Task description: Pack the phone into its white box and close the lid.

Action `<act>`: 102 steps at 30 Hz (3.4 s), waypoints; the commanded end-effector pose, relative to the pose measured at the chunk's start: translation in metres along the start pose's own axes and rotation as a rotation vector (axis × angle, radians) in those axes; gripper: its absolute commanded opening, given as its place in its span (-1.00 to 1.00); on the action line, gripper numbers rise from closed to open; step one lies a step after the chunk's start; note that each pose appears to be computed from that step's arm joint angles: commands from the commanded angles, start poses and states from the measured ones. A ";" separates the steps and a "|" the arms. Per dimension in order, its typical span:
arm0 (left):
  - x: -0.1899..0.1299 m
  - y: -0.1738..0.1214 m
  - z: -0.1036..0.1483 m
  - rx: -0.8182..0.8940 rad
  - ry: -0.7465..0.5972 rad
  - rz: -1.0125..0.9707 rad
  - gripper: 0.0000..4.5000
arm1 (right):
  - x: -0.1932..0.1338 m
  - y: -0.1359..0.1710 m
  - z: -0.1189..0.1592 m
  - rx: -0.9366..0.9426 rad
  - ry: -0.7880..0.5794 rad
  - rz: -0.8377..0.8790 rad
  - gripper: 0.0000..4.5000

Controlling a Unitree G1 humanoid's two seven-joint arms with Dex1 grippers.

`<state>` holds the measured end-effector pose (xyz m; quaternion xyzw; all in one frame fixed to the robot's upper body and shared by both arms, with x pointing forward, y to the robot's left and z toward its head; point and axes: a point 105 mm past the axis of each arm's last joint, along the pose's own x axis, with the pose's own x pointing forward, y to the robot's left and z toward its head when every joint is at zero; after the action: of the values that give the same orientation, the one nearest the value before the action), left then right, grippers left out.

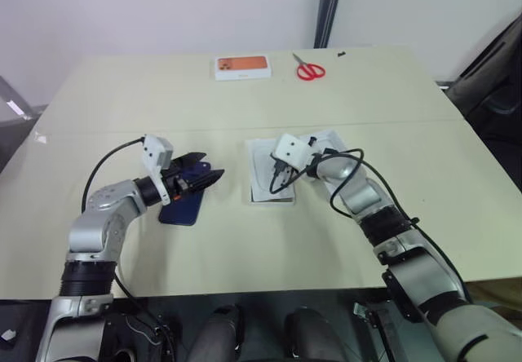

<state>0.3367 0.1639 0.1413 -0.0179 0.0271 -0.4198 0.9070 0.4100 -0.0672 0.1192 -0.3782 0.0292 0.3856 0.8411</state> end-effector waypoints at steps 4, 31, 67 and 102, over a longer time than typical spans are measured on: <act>0.004 0.001 0.012 0.046 -0.028 0.010 0.81 | -0.011 -0.010 0.007 -0.068 0.010 -0.021 -0.98; 0.012 0.004 0.009 0.088 -0.014 0.026 0.81 | -0.031 0.052 0.013 -0.107 -0.056 0.277 -0.98; 0.014 0.003 0.006 0.113 0.007 0.028 0.81 | -0.011 0.056 0.008 -0.173 -0.009 0.293 -0.98; -0.077 0.062 -0.032 -0.649 0.358 0.121 0.81 | 0.034 0.102 0.103 0.027 -0.071 0.436 -0.98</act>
<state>0.3330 0.2667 0.1077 -0.2197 0.3079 -0.3215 0.8681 0.3431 0.0557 0.1087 -0.3311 0.0940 0.5637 0.7508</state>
